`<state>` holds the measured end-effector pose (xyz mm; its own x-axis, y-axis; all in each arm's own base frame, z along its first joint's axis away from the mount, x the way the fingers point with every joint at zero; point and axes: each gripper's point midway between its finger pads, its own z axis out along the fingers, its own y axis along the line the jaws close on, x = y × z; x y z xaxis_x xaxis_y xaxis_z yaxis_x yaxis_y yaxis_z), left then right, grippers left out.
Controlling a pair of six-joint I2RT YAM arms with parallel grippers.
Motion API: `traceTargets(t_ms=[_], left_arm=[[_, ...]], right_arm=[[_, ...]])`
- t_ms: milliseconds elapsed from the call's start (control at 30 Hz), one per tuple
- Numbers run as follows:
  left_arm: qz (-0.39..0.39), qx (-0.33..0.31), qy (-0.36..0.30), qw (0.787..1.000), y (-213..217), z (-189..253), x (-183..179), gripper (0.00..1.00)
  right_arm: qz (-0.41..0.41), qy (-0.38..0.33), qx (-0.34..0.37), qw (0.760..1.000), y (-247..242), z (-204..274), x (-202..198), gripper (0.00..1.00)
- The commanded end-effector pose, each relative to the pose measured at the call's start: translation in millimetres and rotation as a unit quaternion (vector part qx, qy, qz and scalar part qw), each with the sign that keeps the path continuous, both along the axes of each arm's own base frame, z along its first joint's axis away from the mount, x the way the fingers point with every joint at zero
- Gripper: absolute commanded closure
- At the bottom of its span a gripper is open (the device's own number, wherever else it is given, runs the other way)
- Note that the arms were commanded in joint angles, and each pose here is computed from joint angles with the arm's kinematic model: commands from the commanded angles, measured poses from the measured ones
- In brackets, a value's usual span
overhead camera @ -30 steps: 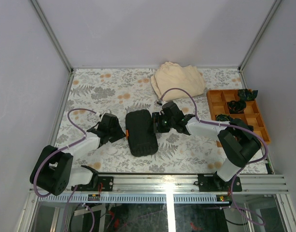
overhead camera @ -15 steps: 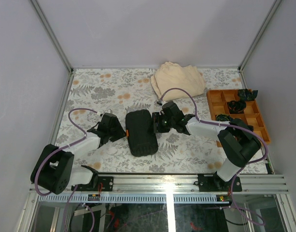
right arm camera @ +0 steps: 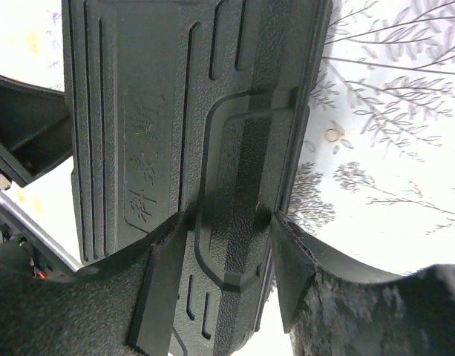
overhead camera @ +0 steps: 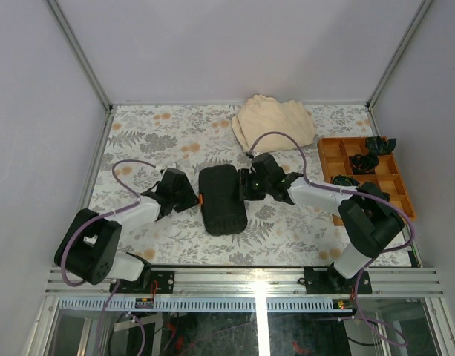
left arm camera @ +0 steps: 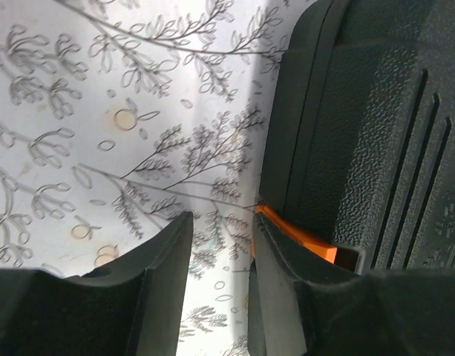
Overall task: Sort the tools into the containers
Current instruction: Close the storage box at the center of the board, then reset both arms
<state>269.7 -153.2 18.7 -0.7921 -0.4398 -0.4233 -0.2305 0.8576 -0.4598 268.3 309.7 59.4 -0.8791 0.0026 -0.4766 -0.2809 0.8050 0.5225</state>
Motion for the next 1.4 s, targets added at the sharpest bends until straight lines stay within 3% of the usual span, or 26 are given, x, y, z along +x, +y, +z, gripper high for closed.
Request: traceTargets(t_ms=[0,167,267,667,867,1000,1367], left_arm=[[-0.027,-0.037,0.0,0.999,-30.0,6.9,7.5,0.61],[0.002,-0.011,0.002,1.0,-17.6,16.7,10.5,0.56],[0.025,0.0,-0.006,1.0,-6.5,31.6,6.8,0.47],[0.042,0.025,-0.136,0.99,27.2,143.3,0.1,0.31],[0.039,0.043,-0.19,0.98,43.6,192.8,-10.7,0.16],[0.036,0.054,-0.223,0.973,54.8,218.8,-20.8,0.0],[0.052,0.074,-0.259,0.962,81.1,230.7,-48.1,0.0]], right_arm=[[-0.042,0.004,-0.111,0.993,-48.7,-29.0,9.6,0.44],[-0.05,-0.045,-0.114,0.991,-58.7,5.2,22.6,0.32],[-0.046,-0.08,-0.112,0.989,-63.9,32.0,24.9,0.27],[-0.059,-0.219,-0.069,0.971,-98.7,128.5,6.1,0.01],[-0.081,-0.278,-0.08,0.954,-133.5,158.7,-11.0,0.01],[-0.111,-0.299,-0.086,0.944,-156.4,165.2,-21.3,0.01],[-0.177,-0.312,-0.082,0.93,-199.2,155.3,-49.1,0.01]])
